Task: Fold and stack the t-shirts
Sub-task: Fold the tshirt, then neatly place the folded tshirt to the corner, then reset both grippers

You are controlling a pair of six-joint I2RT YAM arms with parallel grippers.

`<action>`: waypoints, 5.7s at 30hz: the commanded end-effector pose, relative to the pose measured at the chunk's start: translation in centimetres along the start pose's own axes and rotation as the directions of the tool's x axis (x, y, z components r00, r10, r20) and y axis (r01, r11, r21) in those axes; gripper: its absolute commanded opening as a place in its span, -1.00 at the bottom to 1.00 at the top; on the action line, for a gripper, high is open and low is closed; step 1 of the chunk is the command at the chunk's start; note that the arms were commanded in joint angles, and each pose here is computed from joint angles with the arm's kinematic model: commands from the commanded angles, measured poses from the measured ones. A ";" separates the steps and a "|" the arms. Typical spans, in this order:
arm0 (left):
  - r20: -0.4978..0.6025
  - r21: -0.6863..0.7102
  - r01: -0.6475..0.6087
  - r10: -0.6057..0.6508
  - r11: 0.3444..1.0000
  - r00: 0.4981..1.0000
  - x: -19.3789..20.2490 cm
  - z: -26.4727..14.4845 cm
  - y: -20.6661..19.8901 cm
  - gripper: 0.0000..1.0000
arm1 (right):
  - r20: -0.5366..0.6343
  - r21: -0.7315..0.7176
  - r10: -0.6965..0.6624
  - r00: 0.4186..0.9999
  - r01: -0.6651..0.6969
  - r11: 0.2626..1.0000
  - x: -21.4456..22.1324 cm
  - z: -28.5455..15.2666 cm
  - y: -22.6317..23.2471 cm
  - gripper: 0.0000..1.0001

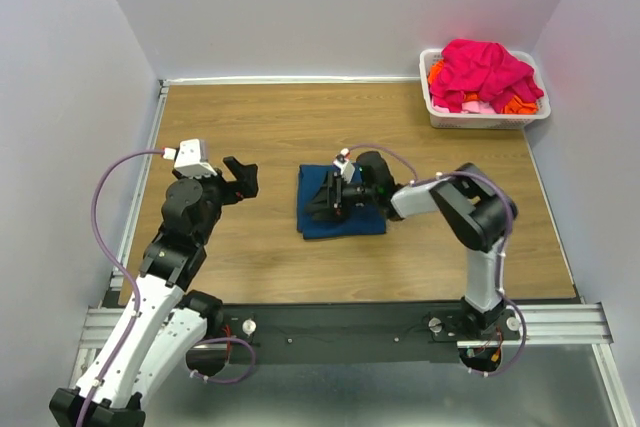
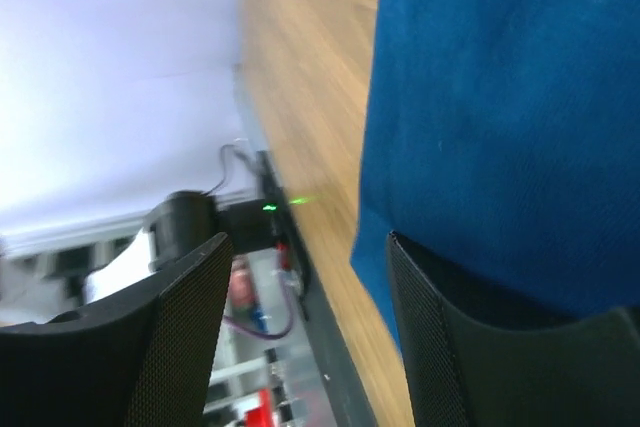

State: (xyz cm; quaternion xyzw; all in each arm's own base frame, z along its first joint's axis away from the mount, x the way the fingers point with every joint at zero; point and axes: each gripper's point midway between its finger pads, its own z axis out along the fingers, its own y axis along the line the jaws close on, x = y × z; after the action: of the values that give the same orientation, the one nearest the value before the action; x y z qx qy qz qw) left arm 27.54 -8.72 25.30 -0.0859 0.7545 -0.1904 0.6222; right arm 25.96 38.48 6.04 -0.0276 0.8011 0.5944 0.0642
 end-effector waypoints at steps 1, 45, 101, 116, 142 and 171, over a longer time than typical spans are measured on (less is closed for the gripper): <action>0.090 -0.059 -0.088 0.093 0.994 0.992 -2.9 -0.2 0.9 0.97 | 0.045 0.336 -0.220 0.975 0.193 0.922 -2.9 -2.7 0.0 0.40; 0.016 -0.087 -0.207 0.209 0.974 0.978 -1.3 1.8 1.8 0.96 | 0.027 0.949 -0.357 0.934 -0.137 -0.286 -10.8 -38.2 -11.4 -0.61; 0.034 -0.094 -0.203 0.207 0.975 0.978 -1.6 1.2 1.8 0.94 | -0.443 0.789 -0.251 0.861 0.241 -0.565 -14.7 -32.7 -17.3 -0.99; 0.023 -0.100 -0.205 0.208 0.974 0.978 -1.3 1.4 1.9 0.94 | -0.564 0.715 -0.175 0.807 0.372 -0.592 -17.9 -35.0 -20.9 -0.99; 0.022 -0.086 -0.214 0.217 0.973 0.976 -1.3 1.6 1.6 0.94 | -0.158 0.986 -0.704 0.693 0.154 -0.069 -15.3 -29.8 0.9 0.90; 0.416 -0.270 -0.015 0.131 0.963 0.900 -7.8 -6.9 5.8 0.97 | 0.455 0.872 -0.885 0.096 -0.249 0.421 0.2 -45.8 11.9 1.00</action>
State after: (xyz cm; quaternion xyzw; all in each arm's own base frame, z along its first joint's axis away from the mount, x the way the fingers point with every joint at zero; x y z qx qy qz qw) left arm 23.48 -1.10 31.90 -0.1291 0.6336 -0.0651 0.7600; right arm 20.87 -1.39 30.96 0.1475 0.6925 -0.0148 0.7060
